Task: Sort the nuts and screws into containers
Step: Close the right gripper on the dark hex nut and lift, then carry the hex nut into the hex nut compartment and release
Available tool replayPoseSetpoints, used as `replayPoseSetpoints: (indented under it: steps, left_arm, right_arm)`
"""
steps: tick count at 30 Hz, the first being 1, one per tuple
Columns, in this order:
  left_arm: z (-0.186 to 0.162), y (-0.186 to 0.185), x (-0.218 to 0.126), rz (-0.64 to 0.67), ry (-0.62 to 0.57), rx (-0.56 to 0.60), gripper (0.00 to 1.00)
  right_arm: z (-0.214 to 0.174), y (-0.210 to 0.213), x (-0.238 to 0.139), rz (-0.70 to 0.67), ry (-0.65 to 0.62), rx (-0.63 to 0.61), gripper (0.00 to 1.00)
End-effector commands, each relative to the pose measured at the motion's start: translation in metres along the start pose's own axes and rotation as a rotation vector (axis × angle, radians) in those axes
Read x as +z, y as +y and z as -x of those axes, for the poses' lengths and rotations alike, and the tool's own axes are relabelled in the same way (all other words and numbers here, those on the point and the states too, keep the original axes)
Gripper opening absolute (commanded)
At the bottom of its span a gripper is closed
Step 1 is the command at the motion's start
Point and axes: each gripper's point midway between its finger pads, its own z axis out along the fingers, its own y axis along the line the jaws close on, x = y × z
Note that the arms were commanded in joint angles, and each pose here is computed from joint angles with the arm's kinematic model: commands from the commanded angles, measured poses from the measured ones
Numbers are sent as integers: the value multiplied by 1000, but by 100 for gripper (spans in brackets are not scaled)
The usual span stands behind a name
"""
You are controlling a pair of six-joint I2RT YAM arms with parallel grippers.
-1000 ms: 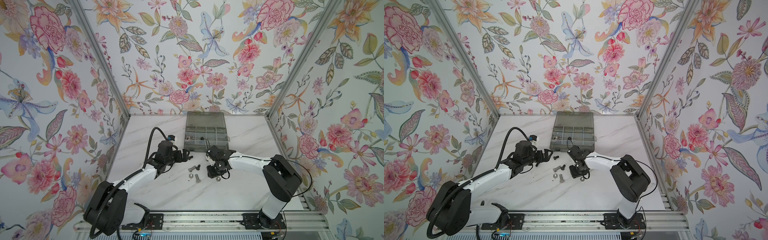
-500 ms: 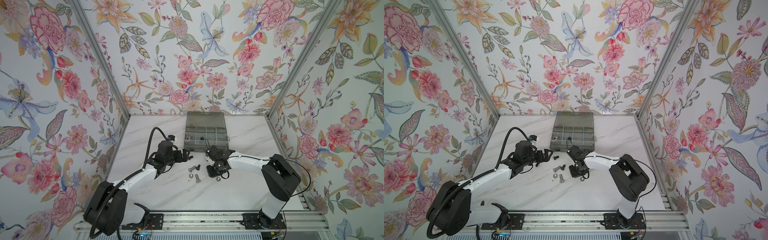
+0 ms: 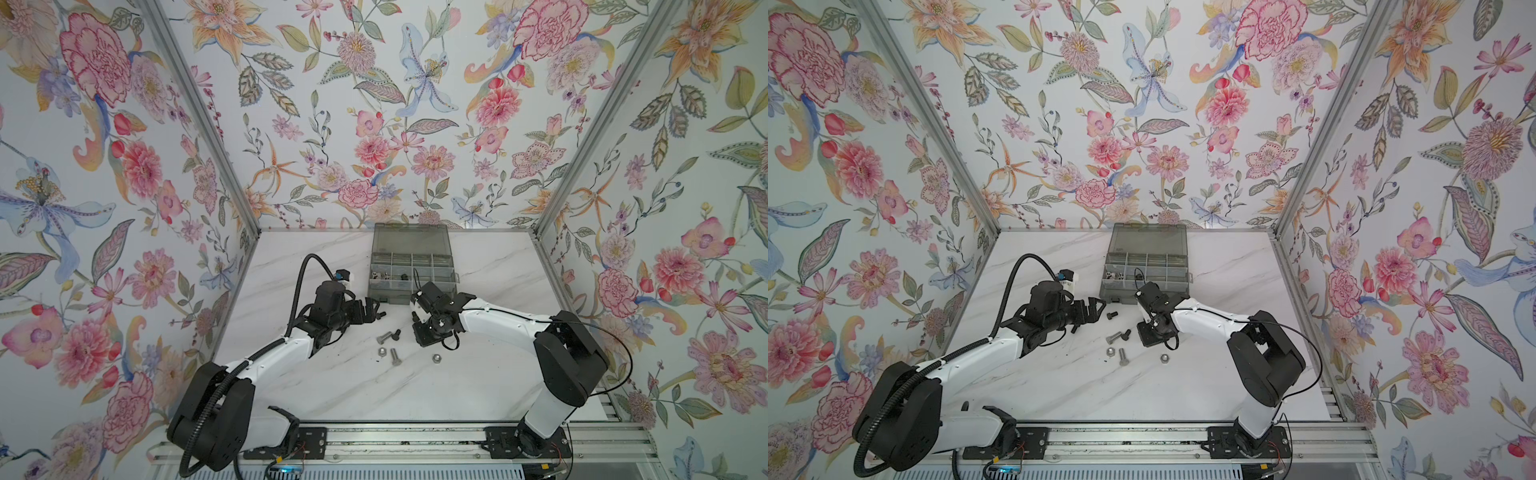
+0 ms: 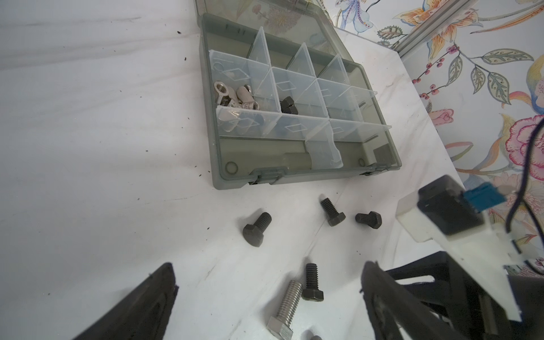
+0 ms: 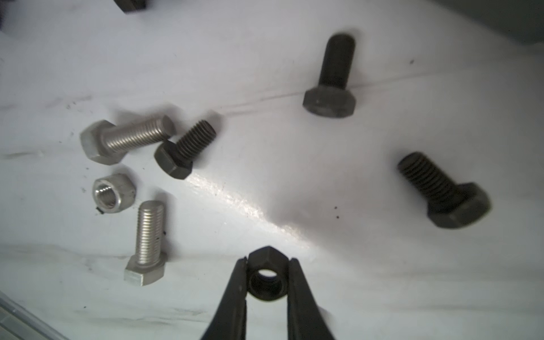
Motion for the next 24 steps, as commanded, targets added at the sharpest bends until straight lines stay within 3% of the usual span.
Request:
replayPoseSetpoints:
  steps: [1, 7, 14, 24]
  left_arm:
    - [2, 2, -2, -5, -11, -4, 99]
    - [2, 3, -2, -5, -11, -5, 99]
    - [1, 3, -2, -7, -7, -10, 99]
    - [3, 3, -4, -7, -21, -14, 99]
  right_arm:
    - [43, 4, -34, 34, -127, -42, 6]
    - [105, -11, -50, 18, -233, -45, 6]
    - [171, -35, -38, 15, -292, -6, 6]
    - [217, -43, 0, 6, -307, 14, 7]
